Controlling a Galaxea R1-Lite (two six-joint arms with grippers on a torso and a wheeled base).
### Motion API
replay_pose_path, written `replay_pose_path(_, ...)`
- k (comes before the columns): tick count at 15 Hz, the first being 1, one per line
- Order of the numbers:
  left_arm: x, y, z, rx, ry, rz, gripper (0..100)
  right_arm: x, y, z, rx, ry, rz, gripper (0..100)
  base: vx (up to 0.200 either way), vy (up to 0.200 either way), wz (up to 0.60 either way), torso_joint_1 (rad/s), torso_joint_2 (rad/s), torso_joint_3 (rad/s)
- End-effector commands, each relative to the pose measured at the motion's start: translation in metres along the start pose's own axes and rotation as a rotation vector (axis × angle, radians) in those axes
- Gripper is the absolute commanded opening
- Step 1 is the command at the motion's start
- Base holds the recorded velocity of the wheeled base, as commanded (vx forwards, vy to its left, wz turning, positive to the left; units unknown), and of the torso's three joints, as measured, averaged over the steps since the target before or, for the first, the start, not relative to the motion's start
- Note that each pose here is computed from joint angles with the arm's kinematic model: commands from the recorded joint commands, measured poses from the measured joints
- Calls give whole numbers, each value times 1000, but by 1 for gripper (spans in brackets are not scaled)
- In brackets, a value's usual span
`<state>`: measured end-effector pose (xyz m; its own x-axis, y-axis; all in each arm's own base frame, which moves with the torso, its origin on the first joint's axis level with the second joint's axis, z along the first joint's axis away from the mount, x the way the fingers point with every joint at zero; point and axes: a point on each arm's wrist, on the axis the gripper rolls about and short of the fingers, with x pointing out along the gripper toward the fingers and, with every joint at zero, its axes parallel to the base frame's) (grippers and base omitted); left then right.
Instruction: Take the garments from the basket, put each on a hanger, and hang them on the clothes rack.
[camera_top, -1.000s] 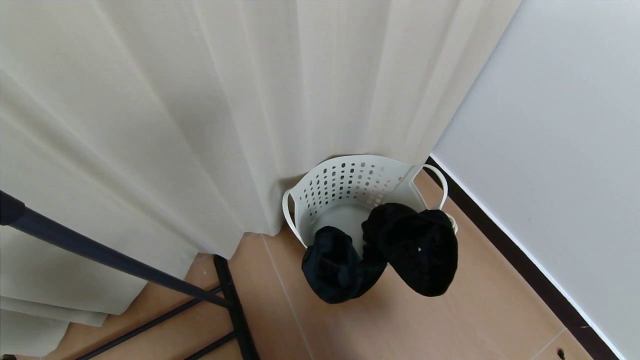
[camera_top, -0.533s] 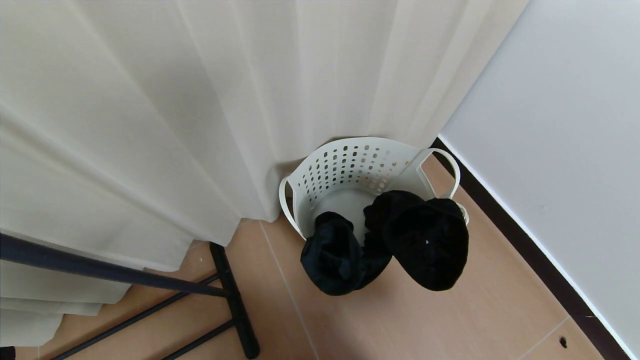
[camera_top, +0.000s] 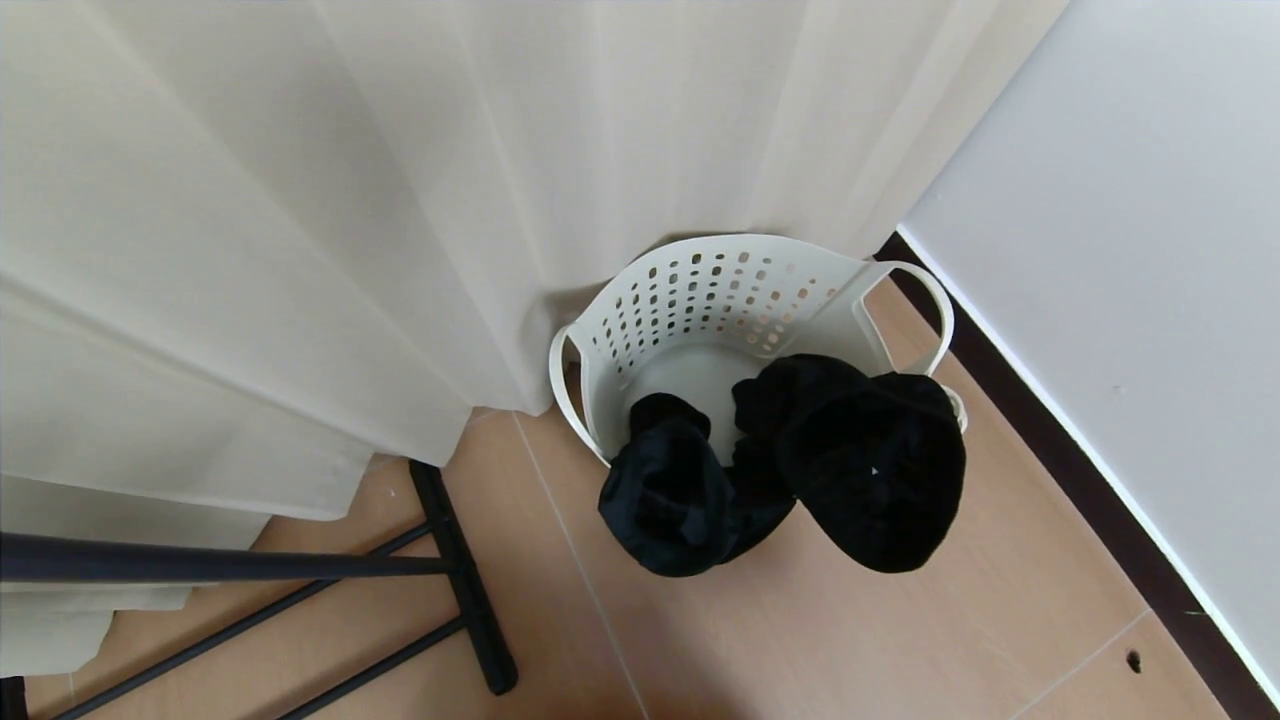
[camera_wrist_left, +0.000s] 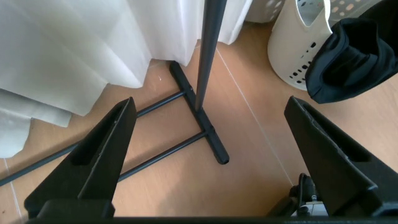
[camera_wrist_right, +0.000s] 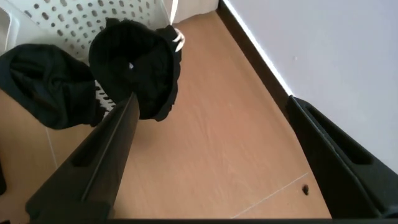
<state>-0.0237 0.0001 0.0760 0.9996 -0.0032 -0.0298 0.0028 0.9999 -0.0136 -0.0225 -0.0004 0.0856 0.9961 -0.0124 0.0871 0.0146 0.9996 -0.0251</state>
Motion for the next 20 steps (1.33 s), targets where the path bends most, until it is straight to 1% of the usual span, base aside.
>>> replay_pose_path(1, 0, 0, 0, -2, -1, 2, 100, 0, 2, 0, -42, -1, 71, 100, 0, 0, 0, 2, 7, -51)
replay_pose_path(2, 0, 0, 0, 0, -1, 0, 100, 0, 2, 0, -59, 3, 105, 100, 0, 0, 0, 0, 0, 0)
replay_pose_path(3, 0, 0, 0, 0, -1, 2, 100, 2, 2, 0, -62, 28, 120, 100, 0, 0, 0, 0, 0, 0)
replay_pose_path(5, 0, 0, 0, 0, -1, 2, 100, 10, 2, 0, -113, 127, 130, 100, 0, 0, 0, 0, 0, 0)
replay_pose_path(6, 0, 0, 0, 0, -1, 0, 100, 17, 3, 1, -123, 190, 144, 100, 0, 0, 0, 0, 0, 0)
replay_pose_path(7, 0, 0, 0, 0, -1, 0, 100, 26, 3, 8, -126, 257, 178, 100, 0, 0, 0, 0, 0, 0)
replay_pose_path(9, 0, 0, 0, 0, -1, 0, 100, 26, 3, 8, -126, 257, 178, 100, 0, 0, 0, 0, 0, 0)
replay_pose_path(10, 0, 0, 0, 0, -1, 0, 100, 60, 7, 43, -135, 359, 283, 100, 0, 0, 0, 0, 0, 0)
replay_pose_path(11, 0, 0, 0, 0, -1, 0, 100, 89, 13, 53, -163, 460, 324, 100, 0, 0, 0, 0, 0, 0)
replay_pose_path(12, 0, 0, 0, 0, -1, 0, 100, 94, 14, 54, -175, 475, 332, 100, 0, 0, 0, 0, 0, 0)
replay_pose_path(13, 0, 0, 0, 0, -1, 0, 100, 123, 20, 57, -254, 535, 366, 100, 0, 0, 0, 0, 0, 0)
replay_pose_path(17, 0, 0, 0, 0, -1, 2, 100, 192, 34, 64, -477, 577, 423, 100, 0, 0, 0, 0, 0, 0)
replay_pose_path(18, 0, 0, 0, 0, -1, 0, 100, 214, 41, 63, -550, 588, 443, 100, 0, 0, 0, 0, 0, 0)
replay_pose_path(20, 0, 0, 0, 0, -1, 2, 100, 255, 68, 60, -681, 610, 449, 100, 0, 0, 0, 0, 0, 0)
